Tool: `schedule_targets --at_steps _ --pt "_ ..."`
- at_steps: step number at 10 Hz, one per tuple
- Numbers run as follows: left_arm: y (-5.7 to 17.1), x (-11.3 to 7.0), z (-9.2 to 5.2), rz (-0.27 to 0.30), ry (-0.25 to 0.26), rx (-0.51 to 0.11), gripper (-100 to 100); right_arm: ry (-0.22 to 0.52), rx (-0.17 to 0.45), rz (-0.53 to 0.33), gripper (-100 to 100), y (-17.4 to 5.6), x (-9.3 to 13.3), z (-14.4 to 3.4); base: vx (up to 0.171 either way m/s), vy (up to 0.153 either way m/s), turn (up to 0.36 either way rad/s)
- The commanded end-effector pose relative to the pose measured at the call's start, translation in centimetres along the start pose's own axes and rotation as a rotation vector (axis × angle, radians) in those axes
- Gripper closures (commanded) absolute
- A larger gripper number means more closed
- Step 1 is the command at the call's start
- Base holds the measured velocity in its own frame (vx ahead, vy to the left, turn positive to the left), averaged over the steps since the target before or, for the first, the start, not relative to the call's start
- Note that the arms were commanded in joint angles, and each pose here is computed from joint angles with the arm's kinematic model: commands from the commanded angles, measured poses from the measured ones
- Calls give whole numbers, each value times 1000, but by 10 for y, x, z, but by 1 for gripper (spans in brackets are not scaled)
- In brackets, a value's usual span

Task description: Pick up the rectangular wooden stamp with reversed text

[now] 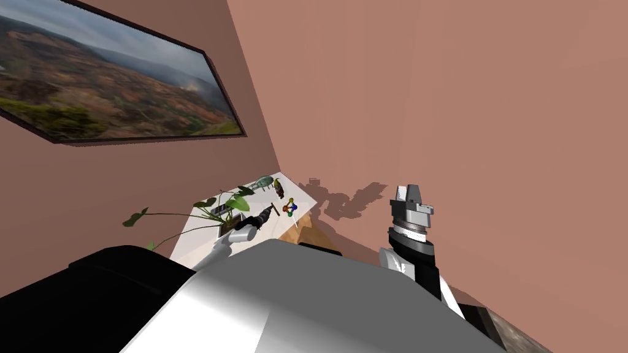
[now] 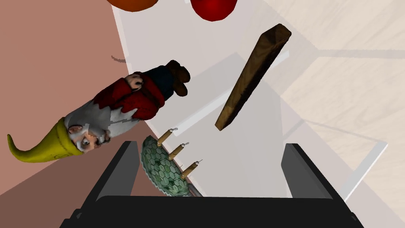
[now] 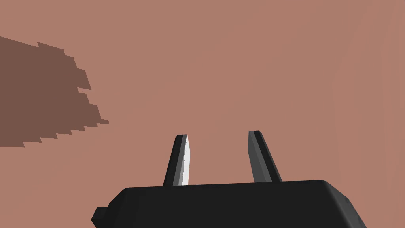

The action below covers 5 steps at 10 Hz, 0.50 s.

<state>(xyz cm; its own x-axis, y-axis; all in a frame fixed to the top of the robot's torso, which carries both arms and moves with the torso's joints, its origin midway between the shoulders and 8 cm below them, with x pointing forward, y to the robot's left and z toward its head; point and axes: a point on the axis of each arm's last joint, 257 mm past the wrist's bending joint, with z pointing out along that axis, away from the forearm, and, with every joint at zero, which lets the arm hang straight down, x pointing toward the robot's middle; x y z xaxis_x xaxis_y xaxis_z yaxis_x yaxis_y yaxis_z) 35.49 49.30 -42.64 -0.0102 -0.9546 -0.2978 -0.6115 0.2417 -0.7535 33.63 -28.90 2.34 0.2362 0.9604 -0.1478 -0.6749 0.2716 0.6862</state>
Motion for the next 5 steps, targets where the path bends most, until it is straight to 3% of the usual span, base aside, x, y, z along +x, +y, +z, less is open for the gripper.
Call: schedule_targets --at_steps 1,2,5 --pt "9 -2 0 3 5 -36 -100 0 0 0 0 0 0 0 3 12 -113" --pt "26 -10 1 7 8 -89 -100 0 0 0 0 0 0 0 3 12 -253" --pt "47 -17 1 10 20 -160 -100 0 0 0 0 0 0 0 0 17 -133"
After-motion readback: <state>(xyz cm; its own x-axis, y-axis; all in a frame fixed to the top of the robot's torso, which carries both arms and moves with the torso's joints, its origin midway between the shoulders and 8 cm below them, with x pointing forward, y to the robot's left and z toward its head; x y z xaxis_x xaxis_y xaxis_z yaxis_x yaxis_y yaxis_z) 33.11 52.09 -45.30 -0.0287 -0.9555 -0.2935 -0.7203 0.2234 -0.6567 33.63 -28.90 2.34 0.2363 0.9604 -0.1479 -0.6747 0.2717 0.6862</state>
